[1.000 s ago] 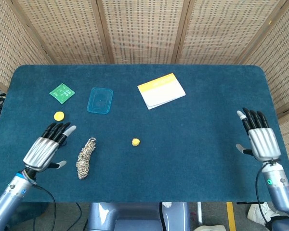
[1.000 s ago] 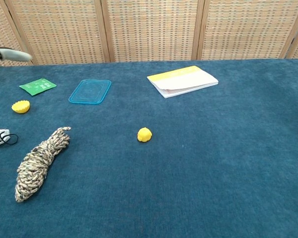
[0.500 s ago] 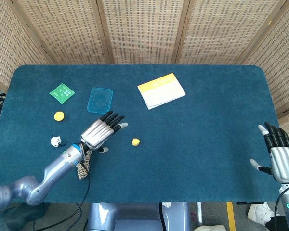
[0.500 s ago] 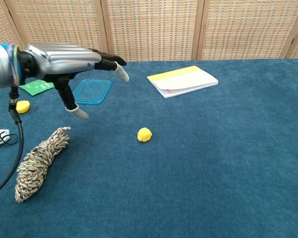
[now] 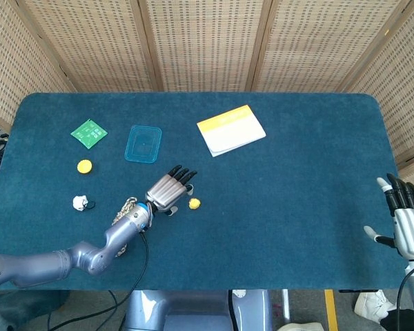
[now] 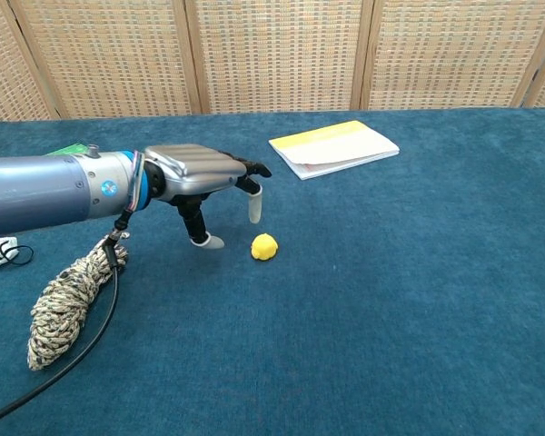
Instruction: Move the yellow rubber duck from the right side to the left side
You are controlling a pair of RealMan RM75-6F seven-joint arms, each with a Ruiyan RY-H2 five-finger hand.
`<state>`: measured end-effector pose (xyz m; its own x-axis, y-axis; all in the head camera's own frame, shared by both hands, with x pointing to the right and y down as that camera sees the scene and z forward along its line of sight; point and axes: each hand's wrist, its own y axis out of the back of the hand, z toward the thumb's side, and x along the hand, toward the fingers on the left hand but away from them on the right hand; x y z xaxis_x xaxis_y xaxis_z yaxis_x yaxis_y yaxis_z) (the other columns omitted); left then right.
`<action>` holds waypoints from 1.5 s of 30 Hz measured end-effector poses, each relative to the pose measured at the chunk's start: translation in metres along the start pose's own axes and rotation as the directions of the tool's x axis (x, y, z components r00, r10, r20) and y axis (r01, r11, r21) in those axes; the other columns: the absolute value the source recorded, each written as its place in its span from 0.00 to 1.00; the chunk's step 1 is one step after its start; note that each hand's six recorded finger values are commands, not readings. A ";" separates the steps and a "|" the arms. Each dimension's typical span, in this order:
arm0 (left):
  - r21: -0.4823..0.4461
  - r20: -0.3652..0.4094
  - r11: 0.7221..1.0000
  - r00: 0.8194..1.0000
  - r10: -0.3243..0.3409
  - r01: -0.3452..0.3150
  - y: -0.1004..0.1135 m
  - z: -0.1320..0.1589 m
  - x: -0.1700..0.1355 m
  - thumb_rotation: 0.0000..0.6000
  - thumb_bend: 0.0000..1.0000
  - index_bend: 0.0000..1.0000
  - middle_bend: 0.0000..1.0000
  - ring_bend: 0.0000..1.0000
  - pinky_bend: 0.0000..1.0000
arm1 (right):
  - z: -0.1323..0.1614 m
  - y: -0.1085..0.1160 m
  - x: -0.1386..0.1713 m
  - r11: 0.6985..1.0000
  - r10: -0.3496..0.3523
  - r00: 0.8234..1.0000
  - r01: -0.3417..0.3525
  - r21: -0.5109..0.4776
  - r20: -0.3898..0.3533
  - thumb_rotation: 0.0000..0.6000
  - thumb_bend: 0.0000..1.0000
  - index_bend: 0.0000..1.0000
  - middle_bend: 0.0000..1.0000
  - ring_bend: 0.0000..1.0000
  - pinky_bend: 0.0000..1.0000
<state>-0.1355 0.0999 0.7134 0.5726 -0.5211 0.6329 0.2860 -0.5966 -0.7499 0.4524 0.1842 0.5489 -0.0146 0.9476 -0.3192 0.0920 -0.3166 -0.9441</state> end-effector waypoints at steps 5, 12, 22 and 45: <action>-0.008 0.012 1.000 1.000 -0.008 0.009 -0.008 0.007 0.011 1.00 0.30 0.33 0.00 0.00 0.00 | -0.001 -0.001 -0.001 1.000 -0.001 1.000 0.001 -0.005 0.001 1.00 0.00 0.09 0.00 0.00 0.00; -0.019 0.013 1.000 1.000 0.007 -0.006 -0.009 0.010 0.019 1.00 0.30 0.34 0.00 0.00 0.00 | -0.003 0.000 0.000 1.000 -0.003 1.000 0.003 -0.010 0.005 1.00 0.00 0.10 0.00 0.00 0.00; -0.007 0.018 1.000 1.000 0.013 -0.013 -0.010 0.015 0.027 1.00 0.30 0.36 0.00 0.00 0.00 | -0.006 0.001 0.001 1.000 -0.004 1.000 0.004 -0.019 0.010 1.00 0.00 0.12 0.00 0.00 0.00; -0.026 -0.025 0.998 0.998 0.055 -0.056 -0.005 0.012 0.035 1.00 0.31 0.57 0.00 0.00 0.00 | -0.007 0.002 0.001 1.000 -0.003 1.000 0.003 -0.025 0.008 1.00 0.00 0.13 0.00 0.00 0.00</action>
<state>-0.1078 0.0916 0.7374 0.5681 -0.5684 0.5951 0.2336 -0.5820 -0.7789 0.4599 0.1848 0.5471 -0.0229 0.9481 -0.3170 0.1170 -0.3124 -0.9427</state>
